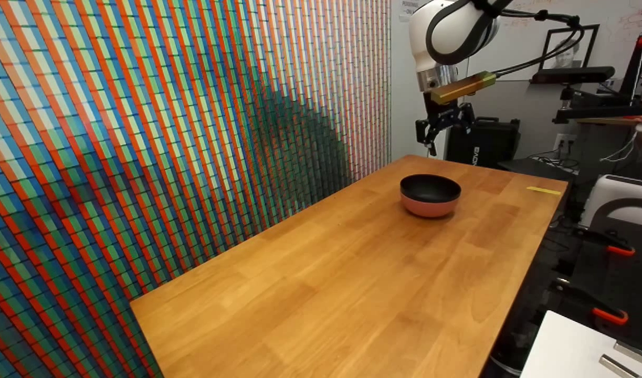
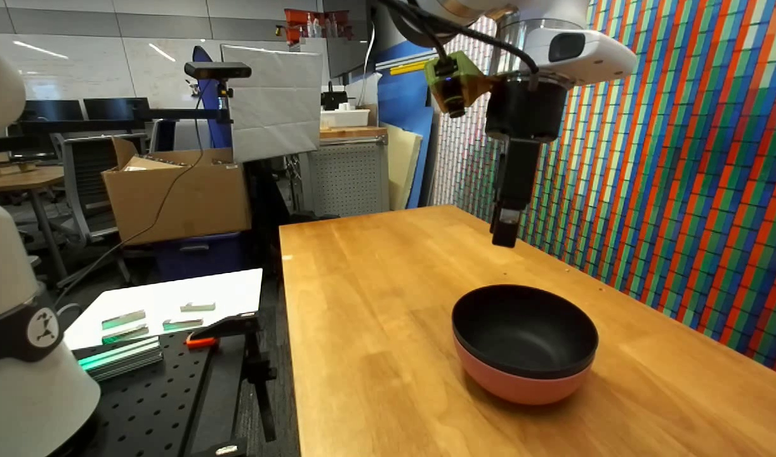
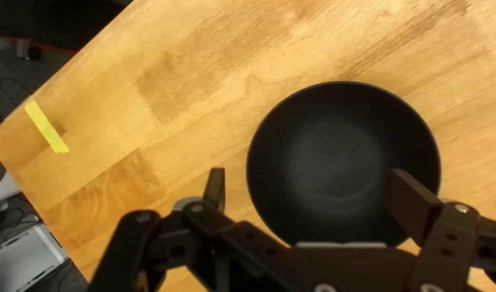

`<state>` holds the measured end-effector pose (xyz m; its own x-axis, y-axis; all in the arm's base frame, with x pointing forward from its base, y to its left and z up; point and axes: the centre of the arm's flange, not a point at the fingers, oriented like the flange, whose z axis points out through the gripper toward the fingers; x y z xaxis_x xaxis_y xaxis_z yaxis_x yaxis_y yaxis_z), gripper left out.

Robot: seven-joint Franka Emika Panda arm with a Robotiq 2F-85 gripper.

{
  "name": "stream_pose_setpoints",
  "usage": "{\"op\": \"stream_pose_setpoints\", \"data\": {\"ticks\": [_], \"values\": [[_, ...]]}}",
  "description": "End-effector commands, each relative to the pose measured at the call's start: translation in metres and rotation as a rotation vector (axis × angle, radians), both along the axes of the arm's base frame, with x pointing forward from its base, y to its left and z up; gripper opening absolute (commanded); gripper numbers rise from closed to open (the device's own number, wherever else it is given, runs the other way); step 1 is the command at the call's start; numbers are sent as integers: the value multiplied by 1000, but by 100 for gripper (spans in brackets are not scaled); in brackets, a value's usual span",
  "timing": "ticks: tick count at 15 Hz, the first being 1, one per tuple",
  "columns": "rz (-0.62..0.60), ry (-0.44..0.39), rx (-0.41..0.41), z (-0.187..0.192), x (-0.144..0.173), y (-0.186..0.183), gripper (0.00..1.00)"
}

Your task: Put the black bowl on top of the brown bowl

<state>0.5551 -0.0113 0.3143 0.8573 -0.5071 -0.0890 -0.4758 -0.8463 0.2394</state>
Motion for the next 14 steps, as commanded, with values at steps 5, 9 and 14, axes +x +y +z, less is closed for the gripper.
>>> {"op": "stream_pose_setpoints", "data": {"ticks": [5,9,14], "values": [[346,-57,-29,92,21,103,100],[472,-115,33,120,36,129,100],[577,-123,99,129,48,132,100]]}}
